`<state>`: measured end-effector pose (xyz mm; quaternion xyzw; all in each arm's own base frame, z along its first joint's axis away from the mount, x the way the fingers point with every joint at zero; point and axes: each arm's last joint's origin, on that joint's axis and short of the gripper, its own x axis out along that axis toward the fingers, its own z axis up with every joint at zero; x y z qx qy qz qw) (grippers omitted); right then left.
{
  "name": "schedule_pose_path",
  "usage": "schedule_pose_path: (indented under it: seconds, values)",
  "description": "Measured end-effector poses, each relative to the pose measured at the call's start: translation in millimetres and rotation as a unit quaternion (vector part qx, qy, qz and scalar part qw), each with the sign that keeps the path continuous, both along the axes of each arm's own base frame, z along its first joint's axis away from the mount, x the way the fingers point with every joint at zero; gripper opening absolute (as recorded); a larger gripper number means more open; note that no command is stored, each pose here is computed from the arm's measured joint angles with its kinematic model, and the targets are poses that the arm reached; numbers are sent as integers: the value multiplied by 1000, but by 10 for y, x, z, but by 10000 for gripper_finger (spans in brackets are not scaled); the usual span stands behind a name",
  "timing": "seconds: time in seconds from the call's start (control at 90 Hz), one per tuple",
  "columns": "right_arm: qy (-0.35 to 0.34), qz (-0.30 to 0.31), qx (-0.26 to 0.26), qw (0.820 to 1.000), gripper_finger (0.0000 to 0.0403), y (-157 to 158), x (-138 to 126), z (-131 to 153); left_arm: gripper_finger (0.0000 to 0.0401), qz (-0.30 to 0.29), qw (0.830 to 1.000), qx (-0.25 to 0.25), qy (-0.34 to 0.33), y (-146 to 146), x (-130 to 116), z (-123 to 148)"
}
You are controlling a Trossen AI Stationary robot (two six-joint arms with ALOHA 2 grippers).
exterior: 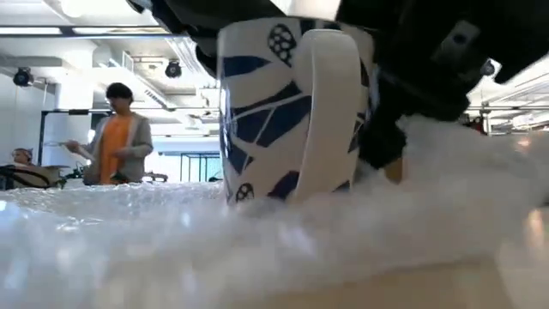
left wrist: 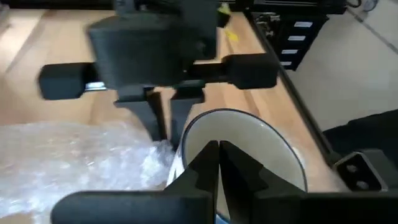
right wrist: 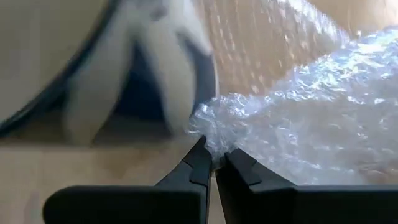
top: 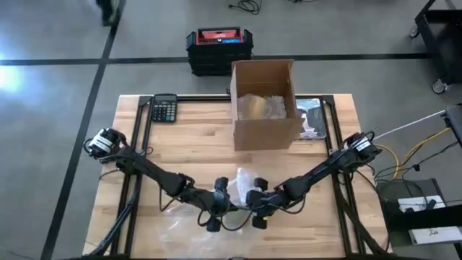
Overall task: Wrap mug
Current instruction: Wrap the blue patterned mug with the transparent bubble wrap
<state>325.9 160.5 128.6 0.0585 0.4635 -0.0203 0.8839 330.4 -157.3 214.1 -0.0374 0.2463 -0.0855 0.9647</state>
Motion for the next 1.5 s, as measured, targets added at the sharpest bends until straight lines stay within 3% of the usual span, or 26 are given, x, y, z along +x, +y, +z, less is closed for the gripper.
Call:
schedule_pose_path:
  seconds: [0.233, 0.411, 0.578, 0.811, 1.022, 1.289, 1.5]
  values:
    - [63, 11, -48, 997, 0, -9, -61, 513, 0, -3, 1000, 4, -9, -1, 7, 55]
    - [3, 52, -51, 997, 0, 57, 48, 946, 0, -6, 1000, 9, -11, 32, -73, 191]
    - [-65, 97, -57, 991, 0, 131, 192, 1133, 0, -1, 1000, 12, 6, 73, -303, 426]
    - [-95, 118, -62, 987, 0, 179, 418, 890, 0, 46, 999, 23, 12, 152, -544, 579]
    - [-55, 113, -71, 990, 0, 171, 512, 553, 0, 34, 999, 6, -17, 59, -396, 424]
    - [-53, 94, -43, 993, 0, 181, 518, 548, 0, 17, 1000, 10, 7, -79, -154, -9]
    - [-53, 98, -21, 994, 29, 207, 548, 638, 0, 20, 999, 9, 23, -87, -145, -71]
